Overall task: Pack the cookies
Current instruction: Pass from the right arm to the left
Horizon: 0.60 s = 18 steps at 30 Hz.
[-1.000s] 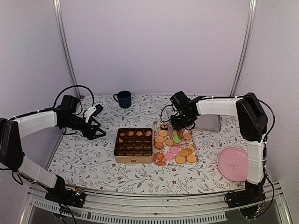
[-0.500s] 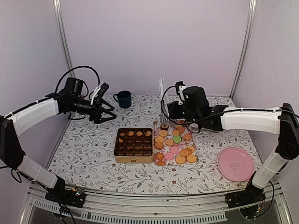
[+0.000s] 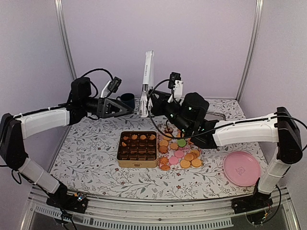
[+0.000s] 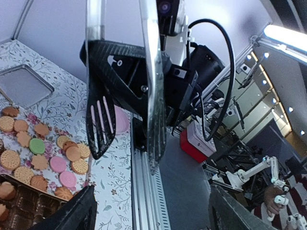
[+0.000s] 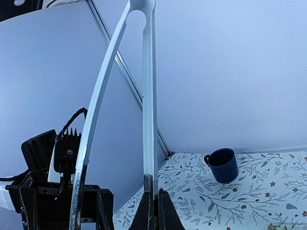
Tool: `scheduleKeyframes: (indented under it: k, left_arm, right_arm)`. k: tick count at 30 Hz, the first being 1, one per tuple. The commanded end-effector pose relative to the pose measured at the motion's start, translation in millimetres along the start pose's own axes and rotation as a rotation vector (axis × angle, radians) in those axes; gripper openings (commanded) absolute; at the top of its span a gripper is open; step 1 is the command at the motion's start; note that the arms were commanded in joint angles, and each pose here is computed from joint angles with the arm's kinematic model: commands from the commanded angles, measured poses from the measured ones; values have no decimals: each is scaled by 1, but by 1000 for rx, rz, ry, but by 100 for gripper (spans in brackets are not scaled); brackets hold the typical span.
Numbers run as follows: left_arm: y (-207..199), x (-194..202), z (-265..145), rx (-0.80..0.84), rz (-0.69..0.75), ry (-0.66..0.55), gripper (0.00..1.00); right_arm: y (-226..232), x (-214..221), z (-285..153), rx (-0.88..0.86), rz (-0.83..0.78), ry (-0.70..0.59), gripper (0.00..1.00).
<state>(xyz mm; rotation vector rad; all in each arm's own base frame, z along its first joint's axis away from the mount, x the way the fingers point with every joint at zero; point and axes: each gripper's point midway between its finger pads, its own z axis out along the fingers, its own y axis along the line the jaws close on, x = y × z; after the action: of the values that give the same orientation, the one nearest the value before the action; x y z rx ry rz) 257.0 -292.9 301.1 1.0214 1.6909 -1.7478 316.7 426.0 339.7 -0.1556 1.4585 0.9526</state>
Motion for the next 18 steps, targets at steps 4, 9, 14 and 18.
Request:
scheduleKeyframes:
  k: [4, 9, 14, 18]
  left_arm:
    - [-48, -2, 2, 163, 0, -4, 78]
    - [-36, -5, 4, 113, -41, -23, 76]
    - [-38, -6, 5, 113, -47, -25, 71]
    - [-44, -7, 5, 127, -38, -20, 54]
  right_arm:
    - [36, -29, 15, -125, 58, -166, 0]
    - [46, -20, 21, -178, 60, -154, 0]
    - [50, -11, 25, -202, 73, -149, 0]
    - [57, -3, 28, -242, 83, -148, 0]
